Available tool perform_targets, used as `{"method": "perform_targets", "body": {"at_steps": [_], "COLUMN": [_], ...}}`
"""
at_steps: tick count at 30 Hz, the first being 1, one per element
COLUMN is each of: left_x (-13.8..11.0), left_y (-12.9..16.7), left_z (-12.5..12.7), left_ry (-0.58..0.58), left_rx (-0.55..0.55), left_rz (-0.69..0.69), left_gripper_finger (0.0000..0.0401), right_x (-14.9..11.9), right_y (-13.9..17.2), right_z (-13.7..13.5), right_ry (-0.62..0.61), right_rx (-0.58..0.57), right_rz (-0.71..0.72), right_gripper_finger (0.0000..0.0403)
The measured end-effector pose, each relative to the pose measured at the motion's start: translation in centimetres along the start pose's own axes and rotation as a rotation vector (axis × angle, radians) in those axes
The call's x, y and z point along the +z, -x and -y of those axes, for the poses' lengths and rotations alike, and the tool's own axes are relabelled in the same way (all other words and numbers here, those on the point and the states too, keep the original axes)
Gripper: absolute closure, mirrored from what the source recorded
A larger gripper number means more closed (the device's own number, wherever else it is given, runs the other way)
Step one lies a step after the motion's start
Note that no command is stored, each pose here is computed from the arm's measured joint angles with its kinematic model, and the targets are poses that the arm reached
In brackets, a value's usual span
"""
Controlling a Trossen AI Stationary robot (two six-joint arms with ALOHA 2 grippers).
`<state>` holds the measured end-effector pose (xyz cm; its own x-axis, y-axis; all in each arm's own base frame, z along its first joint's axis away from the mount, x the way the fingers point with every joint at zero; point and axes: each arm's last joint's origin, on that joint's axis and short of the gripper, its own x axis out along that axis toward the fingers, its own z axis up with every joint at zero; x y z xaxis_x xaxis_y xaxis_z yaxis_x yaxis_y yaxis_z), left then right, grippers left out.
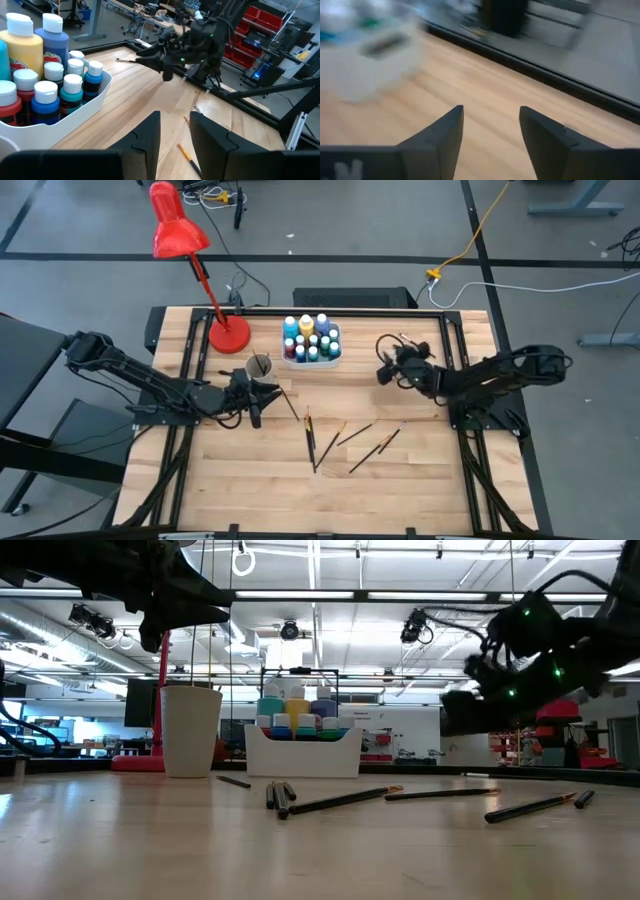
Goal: Pick & Place Paint Supplies
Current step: Put the black paint brush into the white cup
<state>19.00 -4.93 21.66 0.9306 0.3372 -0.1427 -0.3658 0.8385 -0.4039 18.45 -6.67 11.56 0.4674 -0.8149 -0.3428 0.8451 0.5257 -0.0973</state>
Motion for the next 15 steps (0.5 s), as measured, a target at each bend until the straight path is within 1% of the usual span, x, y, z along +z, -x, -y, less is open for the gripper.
{"method": "perform_targets", "body": {"at_steps": [1, 4, 10, 15], "left_x": [0.0, 0.0, 0.0, 0.0], "left_y": [0.0, 0.0, 0.0, 0.0], "left_z": [0.0, 0.0, 0.0, 0.0], "left_ry": [0.000, 0.000, 0.000, 0.000], "left_rx": [0.000, 0.000, 0.000, 0.000], "left_rz": [0.000, 0.000, 0.000, 0.000], "left_gripper_finger": [0.0287, 0.0287, 0.0287, 0.0287], "right_x": [-0.2, -0.3, 0.2, 1.4], "right_y": [-0.1, -0.5, -1.7, -3.2], "right_z": [0.4, 1.8, 4.7, 6.6], "right_ry": [0.000, -0.015, -0.072, -0.015], "right_rx": [-0.023, -0.038, -0.031, -0.021], "right_rz": [-0.029, -0.113, -0.185, -0.230], "right_gripper_finger": [0.0200, 0.0197, 0.0197, 0.0197]}}
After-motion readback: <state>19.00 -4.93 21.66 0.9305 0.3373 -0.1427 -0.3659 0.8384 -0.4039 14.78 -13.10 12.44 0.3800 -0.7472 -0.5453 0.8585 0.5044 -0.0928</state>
